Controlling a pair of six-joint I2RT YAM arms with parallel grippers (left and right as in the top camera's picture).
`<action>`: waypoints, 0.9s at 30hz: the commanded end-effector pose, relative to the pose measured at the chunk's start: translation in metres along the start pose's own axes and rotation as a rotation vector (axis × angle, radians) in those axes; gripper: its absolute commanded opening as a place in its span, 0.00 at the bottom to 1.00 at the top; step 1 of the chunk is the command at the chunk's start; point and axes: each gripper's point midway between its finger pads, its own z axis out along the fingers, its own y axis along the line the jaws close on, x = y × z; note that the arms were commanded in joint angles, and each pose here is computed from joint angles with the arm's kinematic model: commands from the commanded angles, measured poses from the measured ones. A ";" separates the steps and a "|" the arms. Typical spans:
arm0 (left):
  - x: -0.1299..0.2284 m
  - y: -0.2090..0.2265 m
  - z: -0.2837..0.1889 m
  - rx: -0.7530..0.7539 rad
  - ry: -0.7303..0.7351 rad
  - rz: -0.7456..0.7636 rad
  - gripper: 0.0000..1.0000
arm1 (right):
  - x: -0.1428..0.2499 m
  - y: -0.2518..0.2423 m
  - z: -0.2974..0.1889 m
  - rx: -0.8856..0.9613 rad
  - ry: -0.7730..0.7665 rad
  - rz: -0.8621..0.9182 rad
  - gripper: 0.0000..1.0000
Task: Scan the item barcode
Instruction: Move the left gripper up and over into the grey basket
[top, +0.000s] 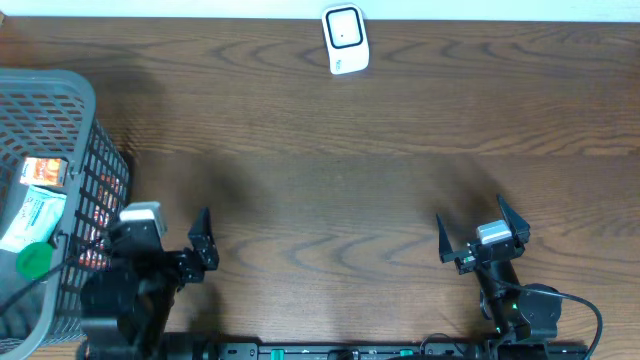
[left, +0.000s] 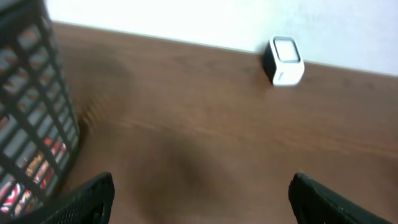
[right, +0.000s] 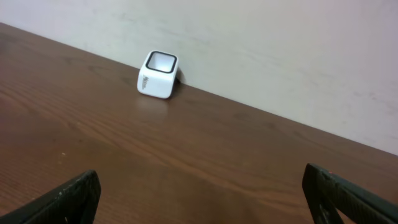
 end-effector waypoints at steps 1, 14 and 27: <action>-0.009 -0.008 0.008 0.029 0.073 0.007 0.90 | 0.001 -0.002 0.000 0.012 0.004 0.016 0.99; -0.015 -0.033 0.033 0.146 0.283 -0.027 0.90 | 0.001 -0.002 0.000 0.012 0.004 0.016 0.99; -0.007 -0.032 0.044 0.135 0.376 -0.044 0.90 | 0.001 -0.002 0.000 0.012 0.004 0.016 0.99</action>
